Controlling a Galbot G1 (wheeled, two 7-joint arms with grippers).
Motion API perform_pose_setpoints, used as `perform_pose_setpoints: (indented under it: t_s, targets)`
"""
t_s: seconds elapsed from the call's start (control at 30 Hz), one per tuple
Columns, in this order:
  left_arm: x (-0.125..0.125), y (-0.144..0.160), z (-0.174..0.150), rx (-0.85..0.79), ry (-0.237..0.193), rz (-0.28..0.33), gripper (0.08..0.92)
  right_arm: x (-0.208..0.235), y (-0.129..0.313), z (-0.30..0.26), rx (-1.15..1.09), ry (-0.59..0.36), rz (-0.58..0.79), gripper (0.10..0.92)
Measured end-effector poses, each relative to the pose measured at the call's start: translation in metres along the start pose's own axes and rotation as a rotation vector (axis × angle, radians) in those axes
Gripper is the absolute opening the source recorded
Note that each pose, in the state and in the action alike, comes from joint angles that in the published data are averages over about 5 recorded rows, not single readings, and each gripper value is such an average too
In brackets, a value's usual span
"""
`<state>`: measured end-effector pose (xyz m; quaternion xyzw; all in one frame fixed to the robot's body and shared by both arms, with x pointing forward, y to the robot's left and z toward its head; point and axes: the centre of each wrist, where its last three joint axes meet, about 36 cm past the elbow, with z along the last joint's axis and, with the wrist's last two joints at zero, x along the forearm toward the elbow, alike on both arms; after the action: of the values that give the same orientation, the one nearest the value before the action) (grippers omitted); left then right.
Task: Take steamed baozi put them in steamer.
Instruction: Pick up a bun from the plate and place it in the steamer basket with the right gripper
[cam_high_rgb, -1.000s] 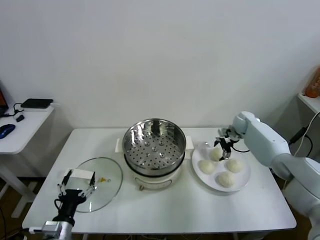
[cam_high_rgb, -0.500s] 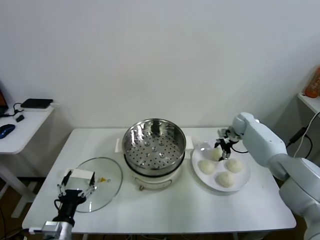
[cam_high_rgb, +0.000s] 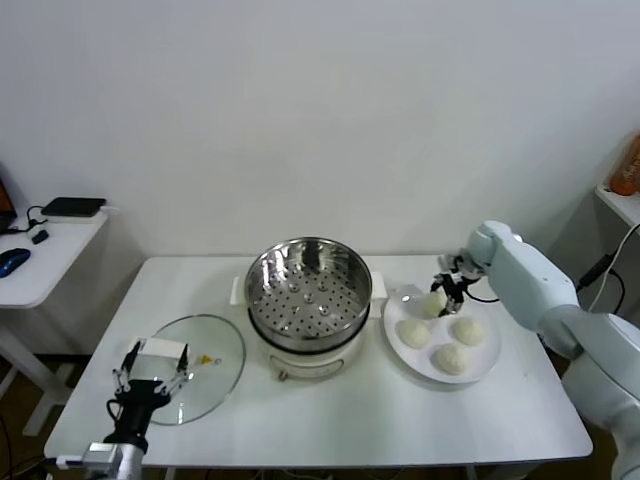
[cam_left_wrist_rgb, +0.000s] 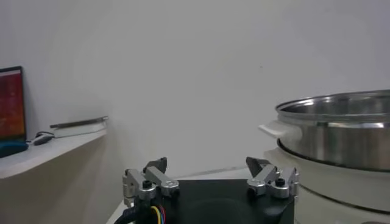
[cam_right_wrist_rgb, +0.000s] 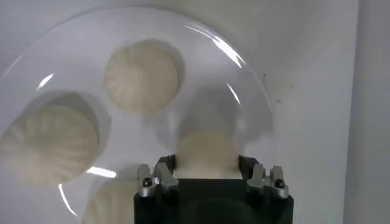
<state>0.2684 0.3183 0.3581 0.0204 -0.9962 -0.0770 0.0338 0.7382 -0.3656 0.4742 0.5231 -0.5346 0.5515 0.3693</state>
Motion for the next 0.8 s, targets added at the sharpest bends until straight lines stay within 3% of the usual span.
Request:
perform_pose_setpoints:
  t_s: [0.37,0.8]
  targets:
    - [0.001,0.0,-0.001,0.0,-0.002,-0.003,0.823,0.082,-0.031,-0.031,0.206,0.02,0.087,0.682]
    - [0.005,-0.004,-0.003,0.002,-0.003,-0.003,0.823,0.192,-0.063,-0.137,0.554,0.008,0.19,0.68]
